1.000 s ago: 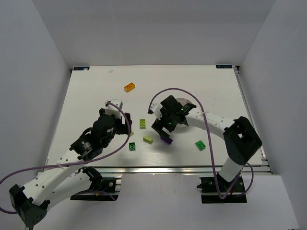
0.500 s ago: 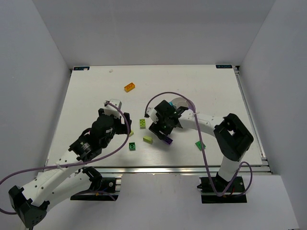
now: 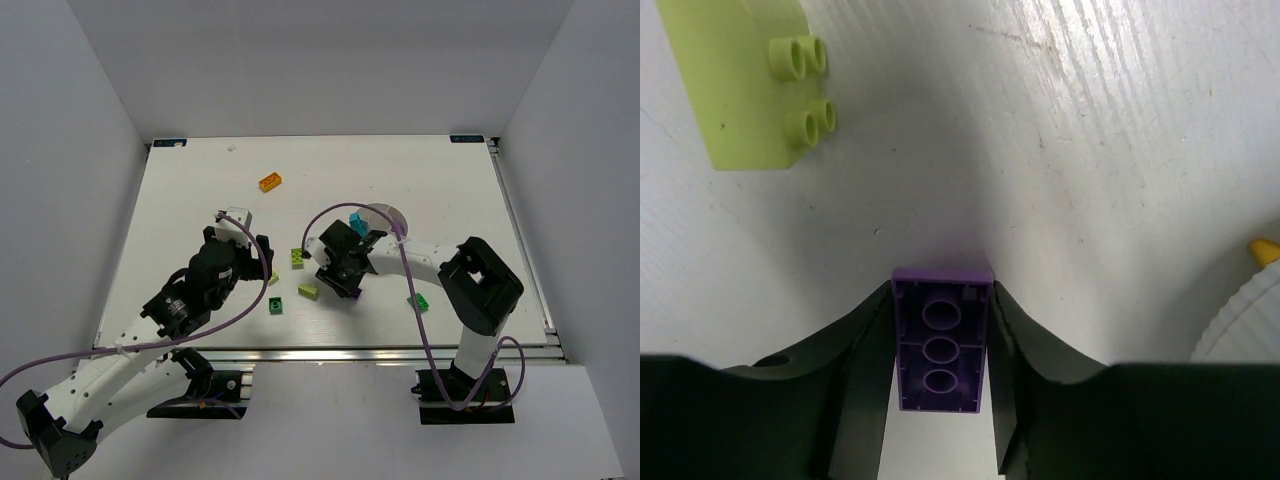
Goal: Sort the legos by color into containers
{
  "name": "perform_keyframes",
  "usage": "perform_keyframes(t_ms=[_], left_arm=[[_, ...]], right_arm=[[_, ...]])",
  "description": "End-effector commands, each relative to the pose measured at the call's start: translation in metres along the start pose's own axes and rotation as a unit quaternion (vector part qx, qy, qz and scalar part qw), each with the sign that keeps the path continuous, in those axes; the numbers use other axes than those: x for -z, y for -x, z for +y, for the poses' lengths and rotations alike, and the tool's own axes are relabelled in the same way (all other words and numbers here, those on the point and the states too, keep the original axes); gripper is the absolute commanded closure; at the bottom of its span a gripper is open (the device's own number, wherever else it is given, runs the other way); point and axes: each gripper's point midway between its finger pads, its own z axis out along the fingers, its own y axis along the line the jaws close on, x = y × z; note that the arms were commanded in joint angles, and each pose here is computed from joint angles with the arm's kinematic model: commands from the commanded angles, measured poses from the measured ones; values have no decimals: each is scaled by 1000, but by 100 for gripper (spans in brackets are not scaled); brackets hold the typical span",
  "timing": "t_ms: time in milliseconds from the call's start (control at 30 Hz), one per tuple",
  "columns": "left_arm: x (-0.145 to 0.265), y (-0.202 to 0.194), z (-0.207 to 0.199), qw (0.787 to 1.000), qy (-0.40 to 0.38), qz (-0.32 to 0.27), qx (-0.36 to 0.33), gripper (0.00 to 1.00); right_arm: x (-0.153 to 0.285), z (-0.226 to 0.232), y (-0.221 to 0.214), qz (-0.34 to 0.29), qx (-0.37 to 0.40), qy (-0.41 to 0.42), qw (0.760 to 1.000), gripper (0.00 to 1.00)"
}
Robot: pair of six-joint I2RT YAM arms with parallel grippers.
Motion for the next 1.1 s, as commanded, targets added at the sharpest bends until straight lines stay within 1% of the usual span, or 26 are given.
perform_keyframes(t_ms=[0, 33, 67, 100, 133, 167, 200, 267, 300, 333, 367, 400, 433, 467, 500, 533, 567, 600, 633, 733, 867, 967, 1033, 1067], left_arm=[[3, 4, 1, 1000, 1, -8, 6, 9], [3, 4, 0, 1000, 0, -8, 6, 9], [3, 4, 0, 1000, 0, -9, 6, 9], [3, 3, 0, 1000, -1, -7, 6, 9], [3, 3, 0, 1000, -1, -8, 7, 9], [3, 3, -1, 1000, -3, -8, 7, 9], [3, 3, -1, 1000, -3, -8, 7, 9], [2, 1, -1, 1000, -3, -5, 5, 9], [2, 2, -1, 1000, -4, -6, 6, 9], [3, 3, -1, 1000, -4, -7, 7, 9], [3, 3, -2, 1000, -5, -7, 7, 9], [2, 2, -2, 1000, -4, -6, 7, 9], [3, 2, -2, 1000, -4, -6, 8, 9], [3, 2, -2, 1000, -6, -7, 8, 9], [3, 3, -2, 1000, -6, -8, 9, 9], [3, 3, -2, 1000, -6, -8, 9, 9], [2, 2, -2, 1000, -7, -6, 9, 9], [2, 2, -3, 1000, -8, -7, 8, 9], [2, 1, -3, 1000, -7, -5, 8, 9], [1, 1, -5, 1000, -12, -4, 6, 9], [1, -1, -7, 1000, -16, 0, 4, 9], [1, -1, -7, 1000, -17, 1, 4, 9], [2, 0, -7, 1000, -17, -1, 5, 9], [2, 1, -7, 1000, -18, -2, 6, 9]], right_arm=[[-1, 5, -5, 17, 12, 13, 1000, 83], [3, 7, -3, 14, 17, 20, 1000, 92], [8, 15, 4, -1, 29, 48, 998, 100], [27, 17, 23, -35, 41, 59, 997, 100], [42, 22, 28, -45, 48, 77, 995, 100], [58, 36, 40, -76, 69, 118, 988, 100], [92, 33, 64, -132, 79, 119, 981, 100], [129, 40, 85, -190, 91, 136, 968, 100], [159, 27, 99, -235, 86, 112, 962, 100], [173, 21, 105, -257, 78, 98, 958, 100], [183, 6, 115, -281, 66, 65, 955, 100], [196, -15, 112, -301, 27, 32, 953, 100], [201, -26, 111, -312, 8, 10, 950, 100], [210, -51, 113, -335, -14, -40, 941, 100], [220, -61, 112, -353, -41, -63, 933, 100], [214, -82, 96, -347, -77, -92, 930, 100], [220, -99, 93, -357, -100, -128, 920, 100], [225, -104, 90, -364, -114, -140, 914, 100], [227, -121, 78, -364, -151, -157, 906, 100], [240, -148, 66, -381, -191, -188, 885, 100], [235, -168, 54, -379, -222, -179, 880, 100], [223, -187, 41, -367, -254, -176, 877, 100], [217, -192, 39, -364, -258, -172, 878, 100], [214, -192, 39, -366, -268, -157, 877, 100]])
